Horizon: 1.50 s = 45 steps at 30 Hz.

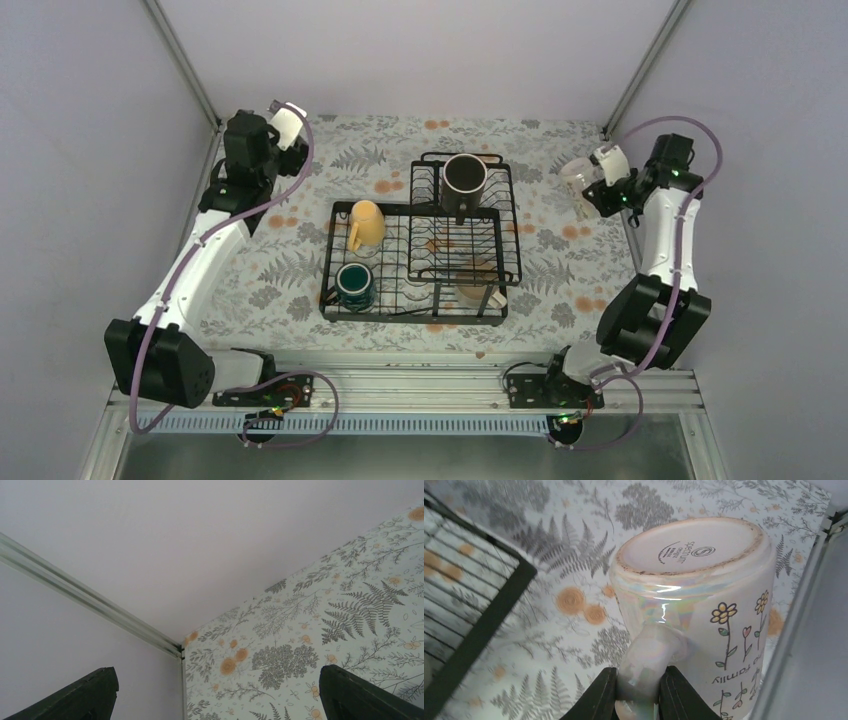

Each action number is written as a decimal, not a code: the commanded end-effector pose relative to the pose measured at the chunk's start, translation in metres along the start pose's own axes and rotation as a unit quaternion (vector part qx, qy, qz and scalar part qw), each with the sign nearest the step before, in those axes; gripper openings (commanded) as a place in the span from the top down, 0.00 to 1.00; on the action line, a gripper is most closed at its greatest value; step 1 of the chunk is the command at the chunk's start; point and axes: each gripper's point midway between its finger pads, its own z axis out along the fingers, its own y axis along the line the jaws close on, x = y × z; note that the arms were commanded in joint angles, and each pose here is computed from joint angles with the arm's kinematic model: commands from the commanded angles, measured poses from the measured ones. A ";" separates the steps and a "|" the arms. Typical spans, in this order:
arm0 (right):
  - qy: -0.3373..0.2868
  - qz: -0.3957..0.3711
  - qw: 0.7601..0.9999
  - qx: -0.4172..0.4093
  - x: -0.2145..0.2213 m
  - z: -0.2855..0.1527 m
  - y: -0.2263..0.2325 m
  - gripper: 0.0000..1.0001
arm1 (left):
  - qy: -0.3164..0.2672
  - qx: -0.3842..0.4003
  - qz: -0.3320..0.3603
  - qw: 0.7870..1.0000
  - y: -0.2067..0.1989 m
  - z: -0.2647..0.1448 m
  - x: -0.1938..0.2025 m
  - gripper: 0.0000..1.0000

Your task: Unload the cups from the dish rack

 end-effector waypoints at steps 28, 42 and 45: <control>0.529 -0.374 0.733 0.204 0.126 -0.013 -0.041 0.96 | -0.009 -0.035 0.029 0.999 -0.004 -0.008 0.036 0.00; 0.602 -0.433 0.628 0.238 0.131 -0.008 -0.058 0.96 | 0.003 -0.027 0.019 0.999 -0.010 0.006 0.048 0.00; 0.606 -0.434 0.623 0.237 0.138 0.003 -0.054 0.96 | 0.001 -0.025 0.018 1.000 -0.010 0.007 0.047 0.00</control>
